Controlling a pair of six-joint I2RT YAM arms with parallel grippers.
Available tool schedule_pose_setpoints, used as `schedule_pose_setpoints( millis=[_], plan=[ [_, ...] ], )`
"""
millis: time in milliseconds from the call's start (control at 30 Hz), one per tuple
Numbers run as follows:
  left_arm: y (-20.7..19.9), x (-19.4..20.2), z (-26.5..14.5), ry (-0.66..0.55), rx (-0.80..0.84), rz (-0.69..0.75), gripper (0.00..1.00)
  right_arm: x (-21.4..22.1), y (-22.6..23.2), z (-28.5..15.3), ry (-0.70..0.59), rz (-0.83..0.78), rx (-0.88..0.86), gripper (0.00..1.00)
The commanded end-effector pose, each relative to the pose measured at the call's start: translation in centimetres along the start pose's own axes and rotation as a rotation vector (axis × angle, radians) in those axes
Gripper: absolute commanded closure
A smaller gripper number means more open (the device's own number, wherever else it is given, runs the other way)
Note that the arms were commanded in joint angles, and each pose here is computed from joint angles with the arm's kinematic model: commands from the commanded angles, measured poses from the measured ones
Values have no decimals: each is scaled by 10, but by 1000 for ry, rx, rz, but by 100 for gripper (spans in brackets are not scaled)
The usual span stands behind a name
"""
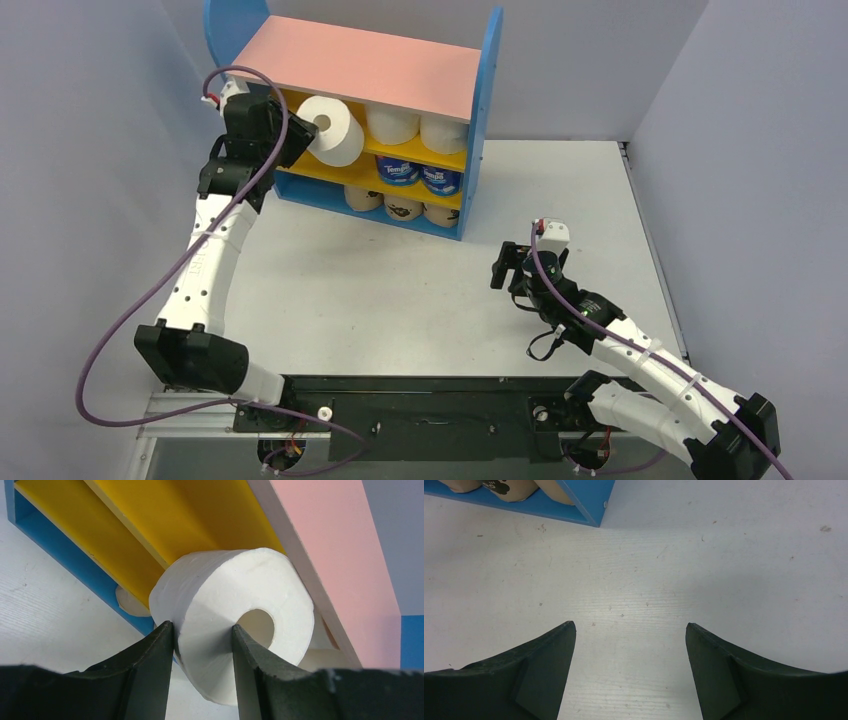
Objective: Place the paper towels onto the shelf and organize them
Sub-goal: Place the paper towel on the shelf.
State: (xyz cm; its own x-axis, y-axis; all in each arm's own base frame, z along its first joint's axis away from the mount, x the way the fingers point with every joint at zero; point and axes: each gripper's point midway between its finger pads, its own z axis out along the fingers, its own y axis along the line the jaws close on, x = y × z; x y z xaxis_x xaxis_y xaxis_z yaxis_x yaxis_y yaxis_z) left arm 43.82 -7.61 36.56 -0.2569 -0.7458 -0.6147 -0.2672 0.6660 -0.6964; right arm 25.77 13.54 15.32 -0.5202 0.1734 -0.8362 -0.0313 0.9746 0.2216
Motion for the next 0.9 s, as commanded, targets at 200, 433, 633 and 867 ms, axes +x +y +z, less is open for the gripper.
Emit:
schedule_pose_setpoints(
  millis=[200,433,633,867],
  plan=[
    [-29,-36,3,-95,70,-14,83,-21,5,-5,-53,21,-21,24],
    [-33,-39,10,-97,65,-16,83,-21,5,-6,-55,27,-22,24],
    [-41,-39,17,-86,84,-34,79,-19,4,-5,-52,28,-19,24],
    [-49,-36,21,-70,110,-48,72,-20,2,-5,-53,33,-15,24]
  ],
)
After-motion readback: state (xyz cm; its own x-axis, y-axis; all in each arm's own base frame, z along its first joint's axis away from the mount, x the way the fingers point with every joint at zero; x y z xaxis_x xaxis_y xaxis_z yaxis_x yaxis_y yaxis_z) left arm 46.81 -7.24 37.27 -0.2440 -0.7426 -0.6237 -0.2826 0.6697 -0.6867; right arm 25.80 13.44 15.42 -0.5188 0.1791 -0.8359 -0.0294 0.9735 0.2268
